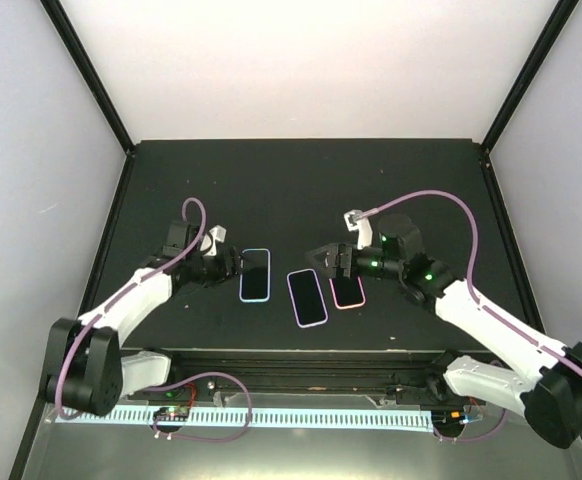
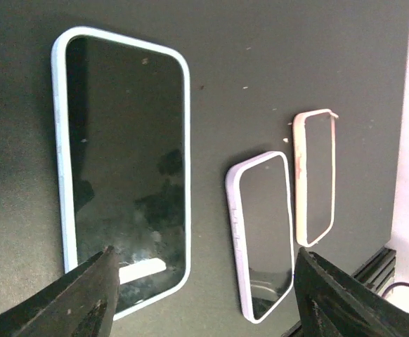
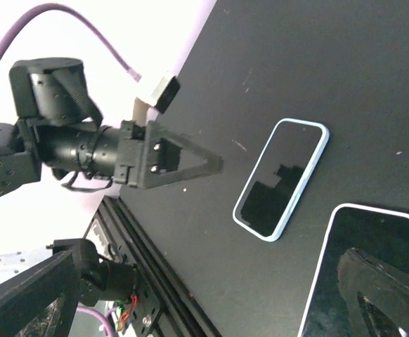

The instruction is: Put the phone into the phone case

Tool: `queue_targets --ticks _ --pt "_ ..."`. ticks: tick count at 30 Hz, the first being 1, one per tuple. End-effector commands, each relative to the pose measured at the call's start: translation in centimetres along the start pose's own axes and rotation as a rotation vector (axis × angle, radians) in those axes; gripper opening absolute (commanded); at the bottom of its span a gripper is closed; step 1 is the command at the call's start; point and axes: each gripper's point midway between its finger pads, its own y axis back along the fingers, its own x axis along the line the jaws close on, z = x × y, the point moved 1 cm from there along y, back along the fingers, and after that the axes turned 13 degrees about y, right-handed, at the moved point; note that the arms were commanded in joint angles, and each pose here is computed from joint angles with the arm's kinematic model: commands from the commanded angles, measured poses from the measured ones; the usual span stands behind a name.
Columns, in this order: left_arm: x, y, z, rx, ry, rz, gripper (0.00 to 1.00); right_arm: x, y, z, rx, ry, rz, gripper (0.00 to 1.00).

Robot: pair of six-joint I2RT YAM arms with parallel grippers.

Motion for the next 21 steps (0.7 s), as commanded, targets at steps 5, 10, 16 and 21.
queue_targets --ticks 5,10,16,21 --pt "-4.6 5.3 -0.4 -0.095 -0.14 -0.084 0.82 -1.2 4.2 1.7 -0.155 0.032 -0.193 1.0" --pt "-8.4 9.8 -1.2 -0.183 -0.276 -0.175 0.99 -1.5 7.3 2.7 -0.24 0.021 -0.307 1.0" --pt "-13.0 15.6 -2.2 -0.335 -0.417 -0.299 0.99 0.4 11.2 4.2 -0.307 0.026 -0.339 1.0" --pt "-15.0 18.6 -3.3 -0.397 -0.478 -0.376 0.99 1.8 13.3 5.1 -0.318 0.051 -0.352 1.0"
